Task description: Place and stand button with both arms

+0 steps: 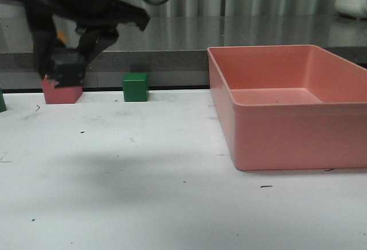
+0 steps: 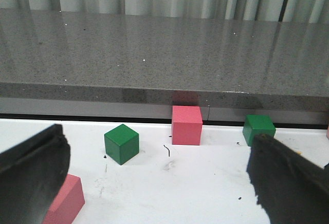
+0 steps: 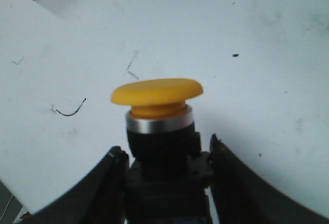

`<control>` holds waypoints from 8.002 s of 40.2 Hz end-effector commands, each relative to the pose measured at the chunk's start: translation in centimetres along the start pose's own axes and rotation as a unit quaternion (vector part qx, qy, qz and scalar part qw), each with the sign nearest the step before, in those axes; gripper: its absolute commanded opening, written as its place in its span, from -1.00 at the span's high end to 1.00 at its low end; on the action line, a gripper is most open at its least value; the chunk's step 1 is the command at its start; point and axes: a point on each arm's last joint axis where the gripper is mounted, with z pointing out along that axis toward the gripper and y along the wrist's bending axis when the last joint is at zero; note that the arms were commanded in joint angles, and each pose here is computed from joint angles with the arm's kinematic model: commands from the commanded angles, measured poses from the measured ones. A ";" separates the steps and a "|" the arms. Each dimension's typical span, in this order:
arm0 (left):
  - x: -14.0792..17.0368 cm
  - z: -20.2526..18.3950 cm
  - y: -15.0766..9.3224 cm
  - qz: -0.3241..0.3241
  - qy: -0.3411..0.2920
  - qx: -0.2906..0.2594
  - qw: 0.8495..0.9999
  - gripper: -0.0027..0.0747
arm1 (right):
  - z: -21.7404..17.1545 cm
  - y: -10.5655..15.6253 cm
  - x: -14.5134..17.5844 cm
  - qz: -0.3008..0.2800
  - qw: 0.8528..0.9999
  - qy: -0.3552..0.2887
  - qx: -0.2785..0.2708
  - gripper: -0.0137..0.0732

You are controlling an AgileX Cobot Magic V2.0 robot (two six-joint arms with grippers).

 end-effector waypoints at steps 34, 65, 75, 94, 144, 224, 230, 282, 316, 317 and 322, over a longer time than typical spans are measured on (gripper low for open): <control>-1.8 -0.1 -0.1 -0.005 -0.051 0.004 0.999 -0.80 | 5.8 -4.6 -0.7 0.285 0.957 -0.003 0.059 0.25; -1.9 -0.1 -0.1 -0.005 -0.051 0.004 0.999 -0.80 | 4.3 -4.1 -1.3 0.285 0.957 -0.016 0.049 -0.49; -1.9 -0.1 -0.1 -0.005 -0.051 0.004 0.999 -0.80 | -0.7 -2.9 -3.3 0.234 0.969 -0.076 0.014 -0.09; -1.9 -0.1 -0.1 -0.005 -0.051 0.004 0.999 -0.80 | -9.8 -3.5 -4.2 0.030 0.993 -0.095 0.062 0.83; -1.9 -0.1 -0.1 -0.005 -0.051 0.004 0.999 -0.80 | -26.7 -16.8 18.4 0.102 0.961 -0.097 0.239 0.83; 4.4 23.2 -16.1 -0.041 0.512 0.153 0.844 -0.80 | -28.6 -12.9 31.5 -0.003 0.856 -0.451 0.251 0.83; 6.3 25.5 -16.3 -0.058 0.541 0.128 0.829 -0.80 | -28.6 -12.9 31.5 -0.003 0.856 -0.451 0.251 0.83; 5.1 28.6 -16.1 -0.027 0.455 0.120 0.882 0.44 | -28.6 -12.9 31.5 -0.003 0.856 -0.451 0.251 0.83; 9.4 15.3 -10.0 -0.007 -0.066 0.207 0.976 0.44 | -28.6 -12.9 31.5 -0.003 0.856 -0.451 0.251 0.83; 9.9 15.4 -9.9 0.001 -0.059 0.204 0.977 0.44 | -28.6 -12.9 31.5 -0.003 0.856 -0.451 0.251 0.83; 11.8 16.3 -9.9 0.002 -0.041 0.192 0.980 0.44 | -28.6 -12.9 31.5 -0.003 0.856 -0.451 0.251 0.83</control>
